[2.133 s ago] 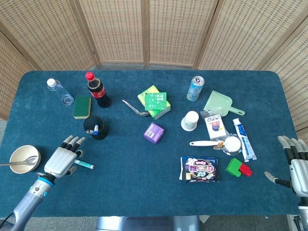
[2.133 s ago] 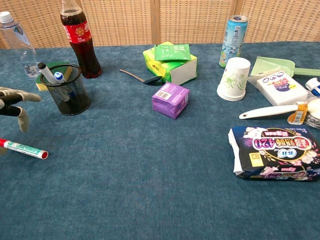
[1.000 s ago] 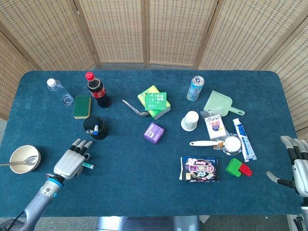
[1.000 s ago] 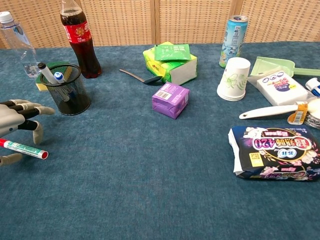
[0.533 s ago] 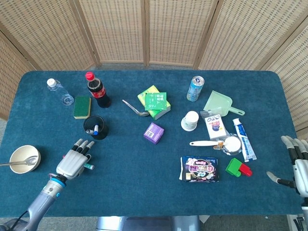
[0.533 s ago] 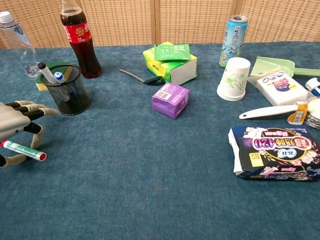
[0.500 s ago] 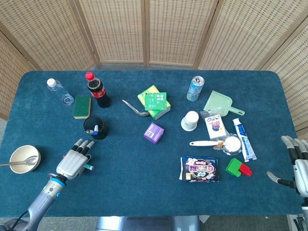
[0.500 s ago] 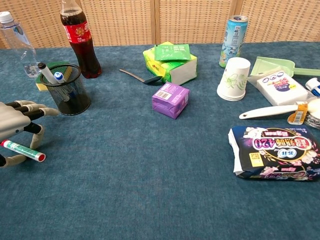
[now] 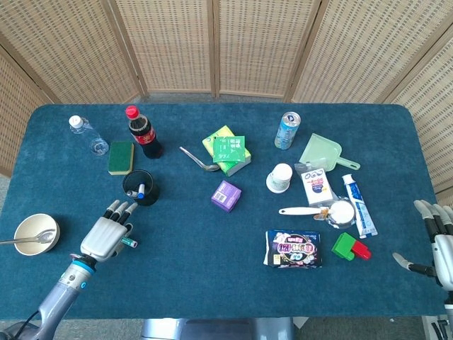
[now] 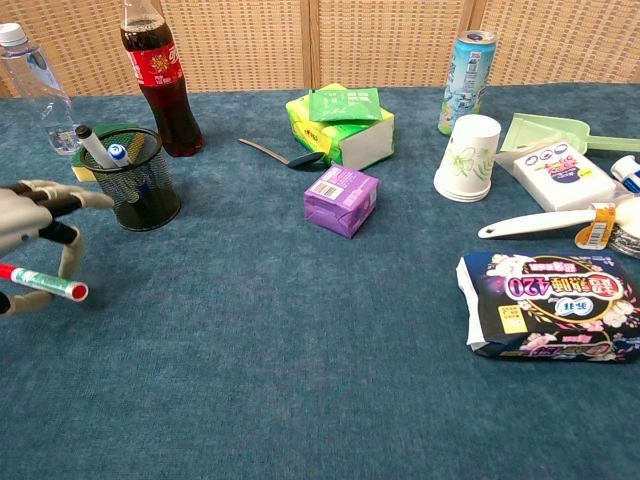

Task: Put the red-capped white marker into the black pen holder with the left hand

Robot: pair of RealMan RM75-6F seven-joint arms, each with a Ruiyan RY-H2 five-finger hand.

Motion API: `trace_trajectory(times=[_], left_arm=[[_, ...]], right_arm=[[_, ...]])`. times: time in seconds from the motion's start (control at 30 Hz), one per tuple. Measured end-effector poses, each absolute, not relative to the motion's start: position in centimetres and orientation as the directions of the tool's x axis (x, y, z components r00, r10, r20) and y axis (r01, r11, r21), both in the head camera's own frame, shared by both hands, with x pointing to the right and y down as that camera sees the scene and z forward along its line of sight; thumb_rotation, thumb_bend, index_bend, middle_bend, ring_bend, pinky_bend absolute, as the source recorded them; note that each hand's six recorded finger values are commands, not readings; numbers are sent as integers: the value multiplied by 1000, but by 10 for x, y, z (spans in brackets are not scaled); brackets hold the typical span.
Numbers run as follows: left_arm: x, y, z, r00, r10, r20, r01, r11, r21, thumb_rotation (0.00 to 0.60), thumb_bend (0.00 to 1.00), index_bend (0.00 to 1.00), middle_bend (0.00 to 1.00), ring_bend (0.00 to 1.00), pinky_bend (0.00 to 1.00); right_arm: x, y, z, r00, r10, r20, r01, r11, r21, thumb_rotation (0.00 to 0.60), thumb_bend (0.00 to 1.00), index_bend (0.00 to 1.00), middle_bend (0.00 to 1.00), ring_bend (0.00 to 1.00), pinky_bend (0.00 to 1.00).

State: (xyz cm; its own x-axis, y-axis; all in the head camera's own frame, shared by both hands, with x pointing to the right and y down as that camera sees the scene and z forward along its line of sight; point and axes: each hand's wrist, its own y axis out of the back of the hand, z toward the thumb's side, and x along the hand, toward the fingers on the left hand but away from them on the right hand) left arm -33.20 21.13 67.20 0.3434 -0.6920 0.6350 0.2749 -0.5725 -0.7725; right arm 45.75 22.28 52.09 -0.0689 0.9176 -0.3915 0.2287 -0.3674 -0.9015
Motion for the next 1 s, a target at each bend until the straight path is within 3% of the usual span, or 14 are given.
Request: trace_trajectory(times=[0.5, 0.73, 1.0], left_arm=[[-349, 173, 612, 353, -772, 528, -176, -609, -773, 600, 406, 606, 0, 0, 22], [-372, 148, 569, 342, -839, 423, -414, -539, -734, 600, 406, 608, 0, 0, 22], [-379, 124, 544, 351, -884, 310, -577, -464, -672, 600, 404, 616, 0, 0, 3]], right_arm=[[456, 223, 522, -66, 917, -394, 227, -370, -901, 600, 0, 62, 0, 0, 0], [455, 224, 524, -64, 916, -397, 222, -375, -900, 600, 0, 64, 0, 0, 0], [454, 225, 525, -64, 914, -400, 217, -378, -900, 600, 0, 65, 0, 0, 0]])
